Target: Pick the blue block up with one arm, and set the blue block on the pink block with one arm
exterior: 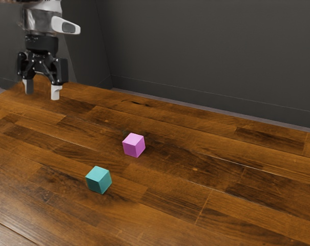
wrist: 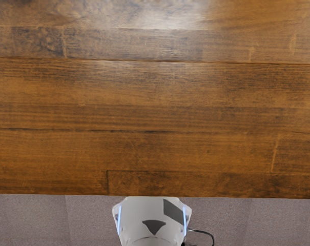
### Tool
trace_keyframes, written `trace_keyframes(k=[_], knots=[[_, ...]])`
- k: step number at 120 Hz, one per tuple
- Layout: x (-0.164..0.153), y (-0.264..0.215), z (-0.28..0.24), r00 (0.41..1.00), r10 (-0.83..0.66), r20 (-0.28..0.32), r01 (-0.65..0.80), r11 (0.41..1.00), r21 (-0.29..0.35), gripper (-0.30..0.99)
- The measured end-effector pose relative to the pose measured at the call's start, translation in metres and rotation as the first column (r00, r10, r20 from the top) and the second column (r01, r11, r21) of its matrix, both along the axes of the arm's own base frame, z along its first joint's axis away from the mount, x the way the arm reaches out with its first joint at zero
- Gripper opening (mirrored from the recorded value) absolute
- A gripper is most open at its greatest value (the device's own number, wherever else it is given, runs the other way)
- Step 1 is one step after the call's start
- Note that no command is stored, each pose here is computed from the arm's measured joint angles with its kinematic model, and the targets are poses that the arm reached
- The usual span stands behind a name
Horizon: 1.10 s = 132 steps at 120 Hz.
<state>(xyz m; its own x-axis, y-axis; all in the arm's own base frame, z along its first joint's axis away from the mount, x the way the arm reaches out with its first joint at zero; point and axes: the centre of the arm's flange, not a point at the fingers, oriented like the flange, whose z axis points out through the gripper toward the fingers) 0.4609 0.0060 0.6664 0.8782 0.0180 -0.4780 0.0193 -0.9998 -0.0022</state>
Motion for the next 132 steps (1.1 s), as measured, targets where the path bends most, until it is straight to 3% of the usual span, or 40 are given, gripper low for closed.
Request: trace_keyframes(k=[9, 16, 27, 45, 70, 109, 132], knots=[[0.025, 0.002, -0.017, 0.993, 0.009, 0.117, -0.008, 1.0, -0.01, 0.69], [0.043, 0.004, -0.04, 0.986, 0.016, 0.169, -0.013, 1.0, -0.014, 0.69], [0.022, -0.005, -0.127, 0.982, 0.008, 0.187, -0.008, 1.0, -0.002, 0.69], [-0.014, -0.026, -0.23, 0.952, -0.028, 0.304, 0.02, 0.999, 0.029, 0.69], [-0.015, -0.022, -0.289, 0.877, -0.012, 0.48, 0.0, 1.0, 0.026, 0.69], [0.018, 0.006, -0.36, 0.836, 0.039, 0.548, -0.043, 0.999, -0.005, 0.69], [0.028, 0.012, -0.372, 0.81, 0.03, 0.585, -0.031, 0.999, -0.008, 0.69]])
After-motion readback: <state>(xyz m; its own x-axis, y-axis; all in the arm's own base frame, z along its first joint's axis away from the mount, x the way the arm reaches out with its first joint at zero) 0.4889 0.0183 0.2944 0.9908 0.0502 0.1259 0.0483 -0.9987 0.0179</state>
